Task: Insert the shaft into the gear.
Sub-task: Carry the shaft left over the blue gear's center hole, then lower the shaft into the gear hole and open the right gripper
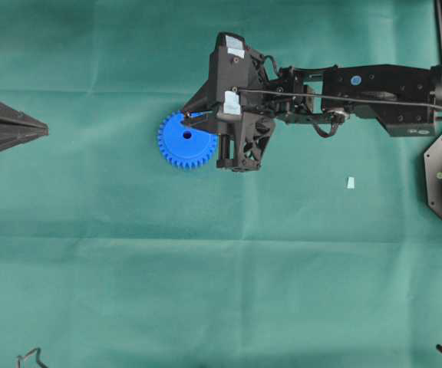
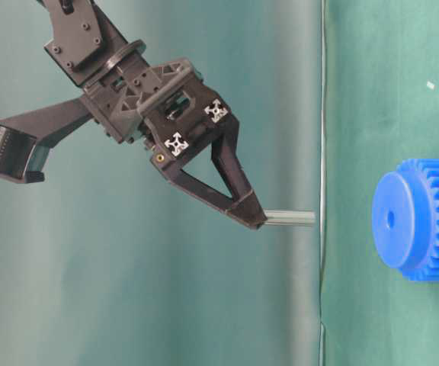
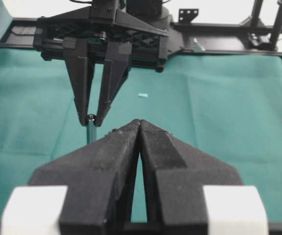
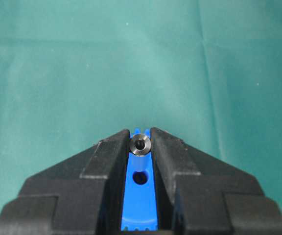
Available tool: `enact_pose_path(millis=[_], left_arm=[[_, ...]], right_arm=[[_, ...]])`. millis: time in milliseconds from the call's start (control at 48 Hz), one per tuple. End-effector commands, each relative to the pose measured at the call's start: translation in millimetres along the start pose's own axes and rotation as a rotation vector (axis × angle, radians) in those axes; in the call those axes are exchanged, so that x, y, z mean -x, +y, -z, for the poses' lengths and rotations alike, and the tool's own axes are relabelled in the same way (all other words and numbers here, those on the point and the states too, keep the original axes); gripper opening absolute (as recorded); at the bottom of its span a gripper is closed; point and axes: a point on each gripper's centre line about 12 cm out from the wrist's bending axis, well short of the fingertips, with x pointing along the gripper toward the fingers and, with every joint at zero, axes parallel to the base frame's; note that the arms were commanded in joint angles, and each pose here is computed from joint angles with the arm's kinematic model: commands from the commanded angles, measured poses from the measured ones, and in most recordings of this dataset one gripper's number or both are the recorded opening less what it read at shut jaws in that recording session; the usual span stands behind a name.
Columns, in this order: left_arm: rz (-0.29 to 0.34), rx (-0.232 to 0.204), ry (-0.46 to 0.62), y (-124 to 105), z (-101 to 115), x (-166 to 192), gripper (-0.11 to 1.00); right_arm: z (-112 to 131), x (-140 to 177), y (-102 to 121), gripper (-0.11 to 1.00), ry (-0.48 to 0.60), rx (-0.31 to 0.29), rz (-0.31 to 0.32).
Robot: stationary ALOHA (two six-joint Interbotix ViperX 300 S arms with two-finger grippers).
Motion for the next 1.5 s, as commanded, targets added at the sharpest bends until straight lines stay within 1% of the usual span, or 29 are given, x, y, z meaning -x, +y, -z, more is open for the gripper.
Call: enact_pose_path(millis=[0, 125, 334, 626, 771, 980, 1168, 1480], left_arm=[[-0.001, -0.002, -0.028, 0.1, -11.0, -2.3, 0.00], [-0.001, -0.002, -0.028, 0.1, -11.0, -2.3, 0.00], [-0.001, -0.002, -0.028, 0.1, -11.0, -2.3, 0.00], [-0.001, -0.002, -0.026, 0.1, -10.7, -2.6, 0.00], [-0.001, -0.002, -0.025, 0.1, -10.4, -2.9, 0.00], [-0.001, -0.002, -0.025, 0.1, -10.4, -2.9, 0.00], [-0.002, -0.002, -0.023, 0.4, -10.1, -3.1, 0.00], [-0.001, -0.002, -0.021, 0.1, -9.9, -3.1, 0.00]], right_arm=[[-12.4, 5.3, 1.6, 0.17, -0.035, 0.001, -0.004], [-10.6, 4.1, 1.5, 0.17, -0.032, 0.001, -0.003], [-0.5, -10.2, -0.1, 0.17, -0.009, -0.002, 0.000], [26.5, -45.9, -5.4, 0.17, 0.035, -0.006, 0.011], [39.3, -57.3, -10.0, 0.17, 0.060, -0.009, 0.019], [45.0, -59.0, -10.6, 0.17, 0.039, -0.009, 0.019], [50.8, -59.2, -11.7, 0.17, 0.046, -0.010, 0.021], [51.6, -59.6, -11.2, 0.17, 0.038, -0.009, 0.020]])
